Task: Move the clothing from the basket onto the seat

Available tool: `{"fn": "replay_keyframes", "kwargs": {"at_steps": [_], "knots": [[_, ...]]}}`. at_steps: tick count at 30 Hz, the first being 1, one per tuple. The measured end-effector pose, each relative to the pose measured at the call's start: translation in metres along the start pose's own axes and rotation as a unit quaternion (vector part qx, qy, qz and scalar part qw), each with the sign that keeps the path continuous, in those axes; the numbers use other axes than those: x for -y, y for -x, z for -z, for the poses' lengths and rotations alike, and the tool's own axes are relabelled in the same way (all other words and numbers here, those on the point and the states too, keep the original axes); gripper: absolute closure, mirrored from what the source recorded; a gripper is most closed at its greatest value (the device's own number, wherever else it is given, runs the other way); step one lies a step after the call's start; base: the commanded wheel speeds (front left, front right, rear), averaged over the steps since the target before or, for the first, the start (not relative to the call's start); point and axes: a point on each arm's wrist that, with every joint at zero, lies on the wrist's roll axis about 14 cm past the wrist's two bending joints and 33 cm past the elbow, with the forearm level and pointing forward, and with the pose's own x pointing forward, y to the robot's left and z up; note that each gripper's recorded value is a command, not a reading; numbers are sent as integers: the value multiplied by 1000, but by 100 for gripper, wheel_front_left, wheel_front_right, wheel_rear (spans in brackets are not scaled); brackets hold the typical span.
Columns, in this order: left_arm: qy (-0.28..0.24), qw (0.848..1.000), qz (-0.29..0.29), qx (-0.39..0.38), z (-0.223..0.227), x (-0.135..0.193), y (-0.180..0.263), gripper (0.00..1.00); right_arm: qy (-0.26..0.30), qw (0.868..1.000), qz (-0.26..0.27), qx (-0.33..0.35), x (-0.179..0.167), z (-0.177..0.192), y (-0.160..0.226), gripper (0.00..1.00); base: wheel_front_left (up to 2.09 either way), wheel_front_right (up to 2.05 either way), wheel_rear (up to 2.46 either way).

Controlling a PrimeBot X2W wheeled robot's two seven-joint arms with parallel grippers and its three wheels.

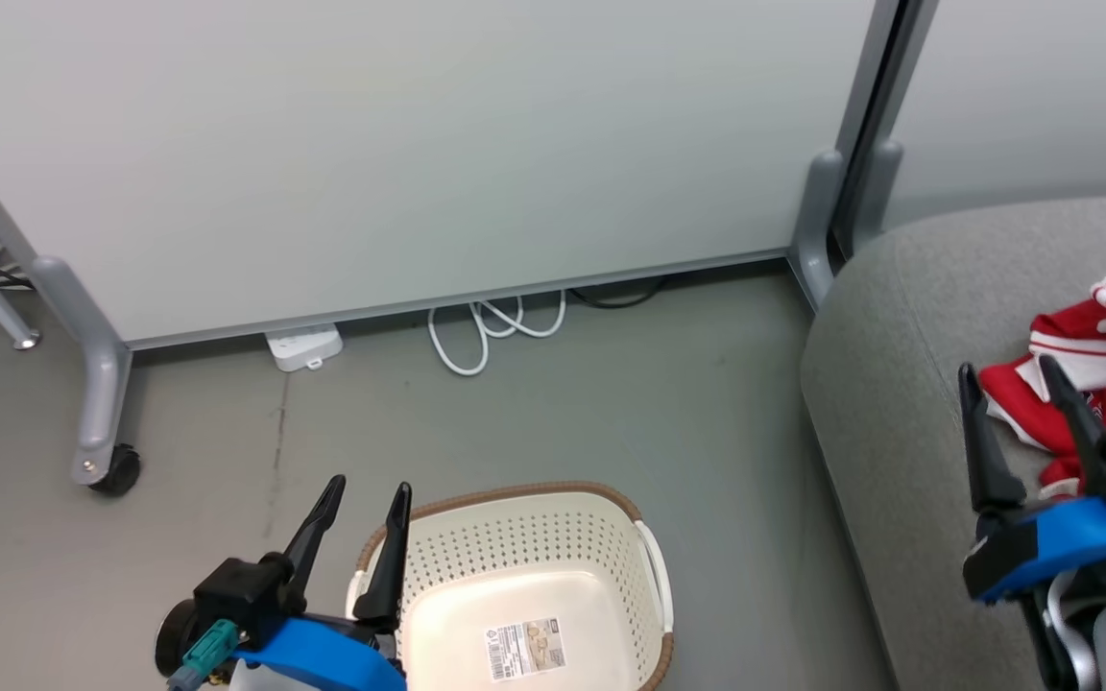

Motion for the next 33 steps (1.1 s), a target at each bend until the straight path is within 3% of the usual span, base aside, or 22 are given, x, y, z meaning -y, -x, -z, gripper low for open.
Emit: {"fn": "replay_keyframes", "kwargs": {"at_steps": [14, 33], "knots": [[7, 997, -80, 17, -11, -41, 34, 0, -36, 999, -27, -6, -53, 3, 40, 0, 0, 0, 0], [15, 994, -104, 9, -3, -52, 47, 0, -50, 998, -35, -19, -63, 11, 47, 0, 0, 0, 0]]}}
